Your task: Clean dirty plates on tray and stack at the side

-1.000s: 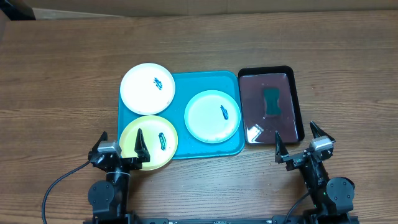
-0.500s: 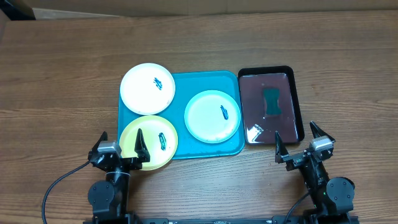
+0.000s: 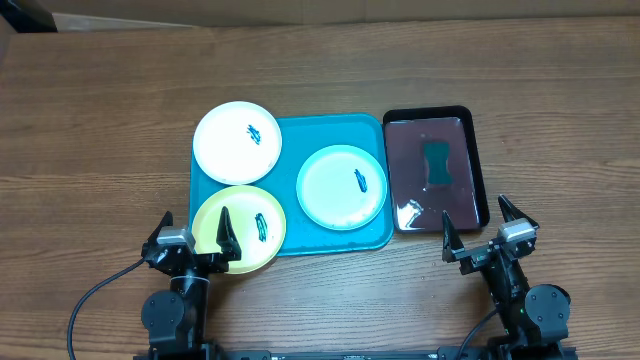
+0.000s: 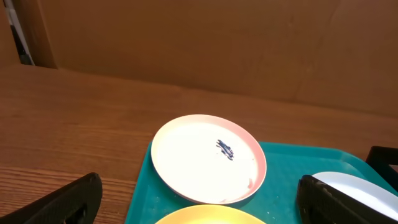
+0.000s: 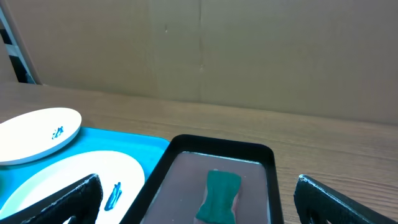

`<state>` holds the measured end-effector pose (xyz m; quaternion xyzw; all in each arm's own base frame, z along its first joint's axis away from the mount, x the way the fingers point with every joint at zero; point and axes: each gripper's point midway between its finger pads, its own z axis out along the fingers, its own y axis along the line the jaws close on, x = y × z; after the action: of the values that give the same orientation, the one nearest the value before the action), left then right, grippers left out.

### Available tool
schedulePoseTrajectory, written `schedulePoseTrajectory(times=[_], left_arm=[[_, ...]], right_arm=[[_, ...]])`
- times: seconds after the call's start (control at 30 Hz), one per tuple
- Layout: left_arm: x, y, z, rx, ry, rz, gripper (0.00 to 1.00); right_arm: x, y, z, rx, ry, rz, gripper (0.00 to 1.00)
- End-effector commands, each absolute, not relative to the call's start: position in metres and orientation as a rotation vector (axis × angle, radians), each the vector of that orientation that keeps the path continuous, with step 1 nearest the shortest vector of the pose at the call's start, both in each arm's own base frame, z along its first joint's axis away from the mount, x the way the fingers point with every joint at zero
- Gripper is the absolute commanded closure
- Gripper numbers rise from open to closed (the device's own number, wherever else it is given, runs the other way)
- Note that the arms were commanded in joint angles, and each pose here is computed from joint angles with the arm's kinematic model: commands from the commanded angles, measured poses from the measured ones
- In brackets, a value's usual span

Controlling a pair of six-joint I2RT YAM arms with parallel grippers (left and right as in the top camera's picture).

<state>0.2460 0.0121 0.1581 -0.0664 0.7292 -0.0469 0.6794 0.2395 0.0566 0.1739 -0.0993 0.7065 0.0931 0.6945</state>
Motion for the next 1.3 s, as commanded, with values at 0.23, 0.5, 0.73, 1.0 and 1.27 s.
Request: schedulePoseTrajectory(times=[0.23, 0.5, 0.73, 1.0, 1.27], left_arm=[[0.246, 0.010, 0.161, -0.147, 1.621, -0.118, 0.00], [0.226, -0.036, 0.226, 0.030, 1.570, -0.360, 0.00], [0.207, -0.048, 0.305, 0.117, 1.670, -0.370, 0.00], [0.223, -0.070, 0.351, 0.111, 2.125, -0.608, 0.00], [0.266, -0.077, 0.349, -0.015, 2.398, -0.816, 0.00]], right_arm=[[0.240, 0.055, 0.172, -0.211, 1.574, 0.201, 0.00], [0.240, 0.055, 0.172, -0.211, 1.574, 0.201, 0.00], [0.240, 0.055, 0.172, -0.210, 1.574, 0.201, 0.00], [0.240, 0.055, 0.172, -0.211, 1.574, 0.201, 0.00], [0.240, 0.055, 0.172, -0.211, 1.574, 0.201, 0.00]])
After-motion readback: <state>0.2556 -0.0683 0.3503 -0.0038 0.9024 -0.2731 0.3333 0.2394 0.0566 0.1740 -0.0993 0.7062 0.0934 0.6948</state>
